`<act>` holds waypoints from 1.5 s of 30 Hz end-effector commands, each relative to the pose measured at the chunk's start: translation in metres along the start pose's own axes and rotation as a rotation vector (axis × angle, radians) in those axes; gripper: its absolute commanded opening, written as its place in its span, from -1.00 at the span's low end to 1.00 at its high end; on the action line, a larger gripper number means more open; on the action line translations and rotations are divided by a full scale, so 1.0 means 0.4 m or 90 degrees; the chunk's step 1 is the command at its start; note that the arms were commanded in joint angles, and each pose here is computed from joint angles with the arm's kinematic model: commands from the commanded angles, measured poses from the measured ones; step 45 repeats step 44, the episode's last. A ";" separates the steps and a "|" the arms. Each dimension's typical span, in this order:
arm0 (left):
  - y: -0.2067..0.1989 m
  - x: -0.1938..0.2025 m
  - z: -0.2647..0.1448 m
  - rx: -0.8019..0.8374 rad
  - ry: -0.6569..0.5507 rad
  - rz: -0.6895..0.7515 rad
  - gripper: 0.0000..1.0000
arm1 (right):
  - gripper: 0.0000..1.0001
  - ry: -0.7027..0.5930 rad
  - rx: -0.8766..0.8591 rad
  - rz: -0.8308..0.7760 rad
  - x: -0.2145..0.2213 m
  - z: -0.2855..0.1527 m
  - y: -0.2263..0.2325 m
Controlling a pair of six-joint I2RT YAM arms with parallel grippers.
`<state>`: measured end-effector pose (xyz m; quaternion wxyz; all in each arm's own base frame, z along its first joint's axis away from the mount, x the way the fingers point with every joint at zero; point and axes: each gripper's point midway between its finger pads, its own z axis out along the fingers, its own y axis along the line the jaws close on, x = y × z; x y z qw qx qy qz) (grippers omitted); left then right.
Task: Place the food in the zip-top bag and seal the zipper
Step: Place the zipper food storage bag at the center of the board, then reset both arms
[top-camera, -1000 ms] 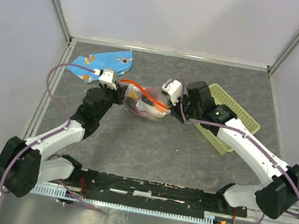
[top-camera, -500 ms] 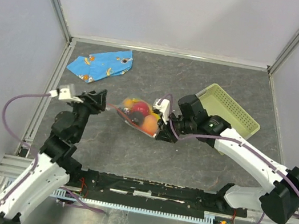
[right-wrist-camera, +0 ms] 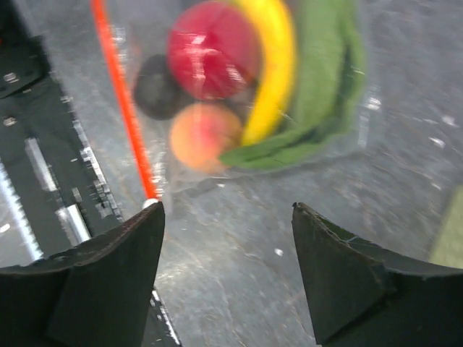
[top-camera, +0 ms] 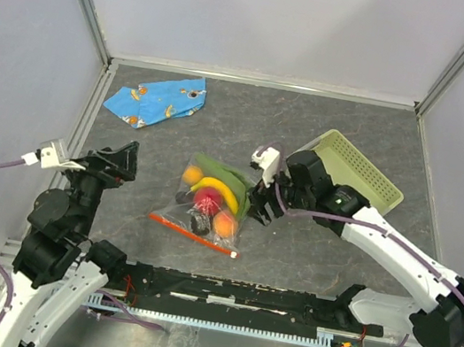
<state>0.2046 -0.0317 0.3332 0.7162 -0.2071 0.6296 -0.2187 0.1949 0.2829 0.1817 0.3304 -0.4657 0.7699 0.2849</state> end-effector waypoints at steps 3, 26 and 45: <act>0.028 -0.017 -0.043 -0.008 0.023 0.113 1.00 | 0.68 -0.052 0.308 0.153 0.015 -0.141 -0.248; 0.056 -0.005 -0.119 0.025 0.015 0.108 0.99 | 0.99 -0.555 0.810 0.455 0.290 -0.669 -0.277; 0.057 0.018 -0.112 0.035 0.022 0.118 0.99 | 0.98 -0.579 0.740 0.413 0.258 -0.629 -0.269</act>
